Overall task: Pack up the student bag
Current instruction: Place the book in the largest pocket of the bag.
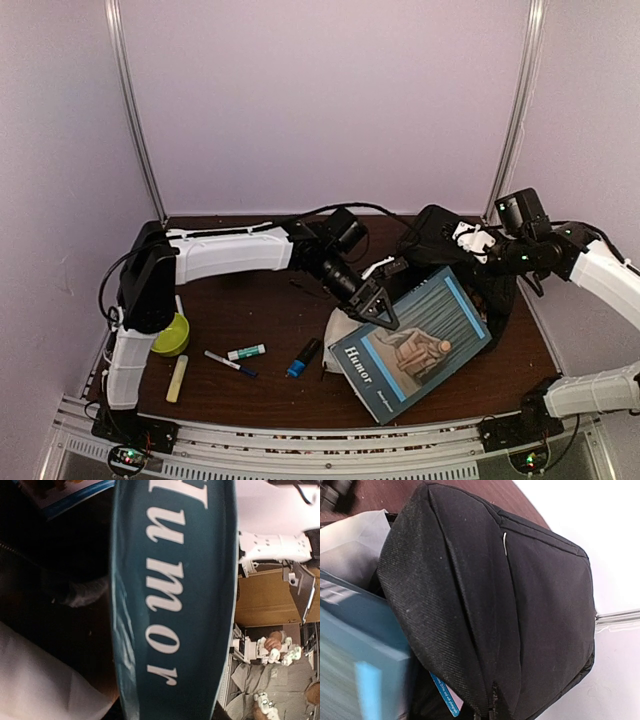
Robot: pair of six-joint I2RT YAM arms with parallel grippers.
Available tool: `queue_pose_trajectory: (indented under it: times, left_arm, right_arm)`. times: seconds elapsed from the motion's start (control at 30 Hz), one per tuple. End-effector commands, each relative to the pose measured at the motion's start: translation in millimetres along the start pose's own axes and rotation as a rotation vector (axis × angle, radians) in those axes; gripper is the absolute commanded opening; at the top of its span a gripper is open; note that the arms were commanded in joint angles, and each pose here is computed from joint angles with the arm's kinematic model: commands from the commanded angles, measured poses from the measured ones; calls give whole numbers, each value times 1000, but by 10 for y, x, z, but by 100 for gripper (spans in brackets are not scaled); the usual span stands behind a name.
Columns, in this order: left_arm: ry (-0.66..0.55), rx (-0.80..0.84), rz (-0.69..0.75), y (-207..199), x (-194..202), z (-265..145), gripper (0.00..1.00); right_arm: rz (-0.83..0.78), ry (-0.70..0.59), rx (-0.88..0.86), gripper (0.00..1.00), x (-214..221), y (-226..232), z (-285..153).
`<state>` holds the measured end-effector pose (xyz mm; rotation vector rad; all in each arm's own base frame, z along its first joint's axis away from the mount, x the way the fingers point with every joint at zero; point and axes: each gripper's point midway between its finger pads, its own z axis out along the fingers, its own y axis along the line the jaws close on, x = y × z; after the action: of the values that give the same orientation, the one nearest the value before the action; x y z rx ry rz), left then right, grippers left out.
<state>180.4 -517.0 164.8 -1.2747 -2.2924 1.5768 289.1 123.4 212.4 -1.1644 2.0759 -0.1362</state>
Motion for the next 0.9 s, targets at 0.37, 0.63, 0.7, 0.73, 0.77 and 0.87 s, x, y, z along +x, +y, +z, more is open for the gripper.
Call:
queue_pose_trajectory:
  times: [0.37, 0.63, 0.7, 0.73, 0.77, 0.87]
  left_arm:
    - [-267, -41, -272, 677, -801, 102, 17]
    - [-490, -34, -381, 984, -1328, -46, 26]
    - [-516, -50, -396, 1057, -1410, -68, 36]
    - [-530, -67, -413, 1127, -1418, -85, 42]
    - [-542, -78, -419, 1160, -1426, -113, 48]
    - [-551, -104, -398, 1111, -1431, -206, 62]
  right_arm:
    - [-149, -246, -251, 0, -214, 574, -411]
    - [-191, -206, -350, 0, -39, 842, -315]
    - [-197, -179, -379, 0, 22, 902, -270]
    - [-217, -160, -396, 0, 67, 934, -233]
    - [-227, -145, -404, 0, 99, 948, -206]
    - [-238, -105, -419, 0, 183, 979, -120]
